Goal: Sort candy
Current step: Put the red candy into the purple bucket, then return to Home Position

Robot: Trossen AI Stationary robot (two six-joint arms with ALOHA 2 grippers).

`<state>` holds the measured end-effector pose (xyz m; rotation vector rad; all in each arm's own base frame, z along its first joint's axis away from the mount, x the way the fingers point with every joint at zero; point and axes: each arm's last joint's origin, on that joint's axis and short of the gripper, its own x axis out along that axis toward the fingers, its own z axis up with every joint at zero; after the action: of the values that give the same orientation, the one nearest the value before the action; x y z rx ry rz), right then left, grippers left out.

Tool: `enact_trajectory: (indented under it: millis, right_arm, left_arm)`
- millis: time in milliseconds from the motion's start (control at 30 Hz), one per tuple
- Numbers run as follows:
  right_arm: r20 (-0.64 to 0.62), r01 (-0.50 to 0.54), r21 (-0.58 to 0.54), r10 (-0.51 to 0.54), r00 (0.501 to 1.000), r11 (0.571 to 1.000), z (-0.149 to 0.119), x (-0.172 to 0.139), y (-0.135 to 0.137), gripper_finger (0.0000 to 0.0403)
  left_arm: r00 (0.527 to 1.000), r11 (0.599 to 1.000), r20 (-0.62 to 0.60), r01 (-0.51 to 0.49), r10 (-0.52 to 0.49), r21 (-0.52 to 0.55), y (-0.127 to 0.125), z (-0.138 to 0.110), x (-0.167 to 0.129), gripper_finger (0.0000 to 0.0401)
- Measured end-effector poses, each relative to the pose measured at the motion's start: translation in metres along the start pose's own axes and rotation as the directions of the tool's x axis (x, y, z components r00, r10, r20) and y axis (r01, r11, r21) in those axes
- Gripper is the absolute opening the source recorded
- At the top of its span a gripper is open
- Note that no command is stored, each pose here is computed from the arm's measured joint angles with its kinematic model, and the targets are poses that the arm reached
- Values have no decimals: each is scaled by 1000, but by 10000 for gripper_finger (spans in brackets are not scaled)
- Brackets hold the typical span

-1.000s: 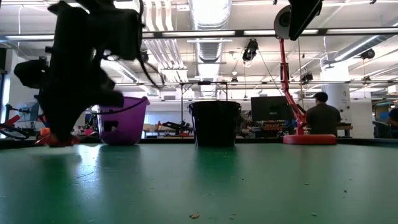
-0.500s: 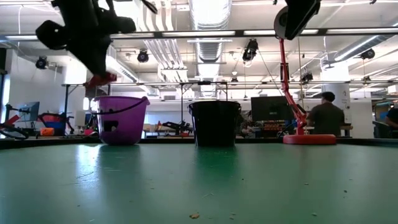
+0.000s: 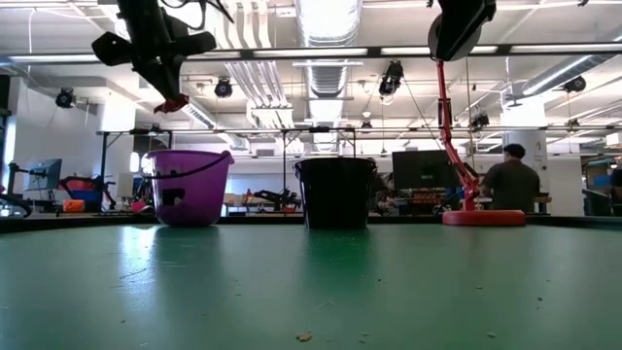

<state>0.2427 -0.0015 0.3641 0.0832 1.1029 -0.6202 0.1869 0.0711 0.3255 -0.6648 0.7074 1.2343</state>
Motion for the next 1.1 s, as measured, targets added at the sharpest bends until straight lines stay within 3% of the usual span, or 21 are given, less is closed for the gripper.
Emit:
enact_trajectory:
  millis: [267, 500, 633, 933, 1100]
  right_arm:
    - [-7, 14, 18, -14, 1000, 1000, 2, 3, -6, 178]
    - [1, 33, 20, -33, 999, 999, 3, 3, -7, 178]
    - [0, 32, 21, -32, 999, 999, 3, 3, -7, 178]
    - [-1, 29, 39, -29, 1000, 999, 3, 3, -7, 178]
    - [-1, 29, 39, -29, 1000, 999, 3, 3, -7, 178]
  left_arm:
    - [998, 998, -27, -62, 62, 8, 21, 41, 20, 0]
    - [999, 998, 14, 41, -42, 51, 18, 60, 42, 0]
    - [998, 995, 24, 59, -61, 82, 13, 64, 48, 8]
    - [999, 993, 1, 32, -32, 110, 14, 64, 53, 76]
    - [999, 992, 10, 36, -38, 120, 15, 64, 50, 95]
